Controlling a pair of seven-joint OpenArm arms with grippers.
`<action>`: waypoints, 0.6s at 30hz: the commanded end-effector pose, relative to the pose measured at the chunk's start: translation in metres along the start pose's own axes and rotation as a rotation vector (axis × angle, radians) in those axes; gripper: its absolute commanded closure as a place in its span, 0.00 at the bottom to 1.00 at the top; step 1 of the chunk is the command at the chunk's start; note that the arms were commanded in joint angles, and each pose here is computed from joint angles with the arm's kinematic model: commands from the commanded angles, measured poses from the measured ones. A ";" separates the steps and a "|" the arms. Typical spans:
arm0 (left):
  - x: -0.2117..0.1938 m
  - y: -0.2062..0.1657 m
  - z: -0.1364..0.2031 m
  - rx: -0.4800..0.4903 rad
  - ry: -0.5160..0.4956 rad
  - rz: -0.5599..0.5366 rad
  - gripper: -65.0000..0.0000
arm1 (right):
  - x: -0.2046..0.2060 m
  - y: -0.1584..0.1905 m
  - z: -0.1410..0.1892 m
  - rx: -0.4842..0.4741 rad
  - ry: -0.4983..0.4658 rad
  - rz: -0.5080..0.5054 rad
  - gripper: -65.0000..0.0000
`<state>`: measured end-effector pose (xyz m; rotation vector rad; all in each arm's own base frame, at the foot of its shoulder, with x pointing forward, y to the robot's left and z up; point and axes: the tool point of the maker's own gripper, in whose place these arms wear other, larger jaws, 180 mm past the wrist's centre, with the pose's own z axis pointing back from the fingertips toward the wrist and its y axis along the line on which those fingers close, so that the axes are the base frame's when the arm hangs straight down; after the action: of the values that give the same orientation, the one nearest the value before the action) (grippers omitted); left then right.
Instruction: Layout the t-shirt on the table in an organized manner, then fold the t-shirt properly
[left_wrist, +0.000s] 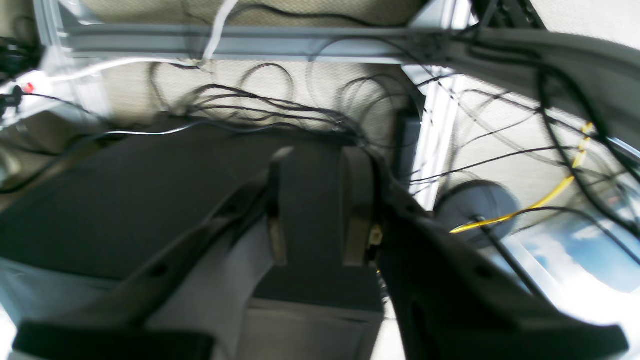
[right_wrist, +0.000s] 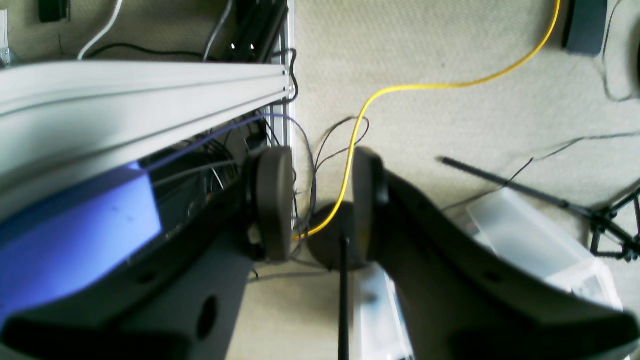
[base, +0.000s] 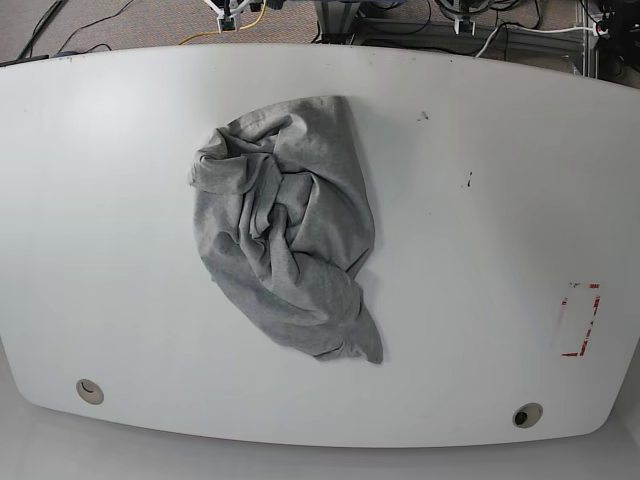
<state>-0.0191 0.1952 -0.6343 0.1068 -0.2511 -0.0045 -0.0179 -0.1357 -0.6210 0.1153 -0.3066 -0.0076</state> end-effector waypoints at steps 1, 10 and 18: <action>0.013 0.011 0.008 0.027 -0.066 -0.019 0.79 | -0.002 -0.003 0.011 -0.010 -0.025 0.010 0.71; 0.009 0.026 0.032 0.064 -0.116 -0.055 0.79 | -0.002 -0.003 0.035 -0.032 -0.071 0.034 0.71; 0.002 0.035 0.062 0.087 -0.154 -0.092 0.79 | 0.001 -0.005 0.067 -0.063 -0.120 0.067 0.71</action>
<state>-0.0364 0.2215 -0.5827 0.1898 -0.3597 -0.0800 -0.0313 -0.1440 -0.5719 0.0600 -0.4055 0.0409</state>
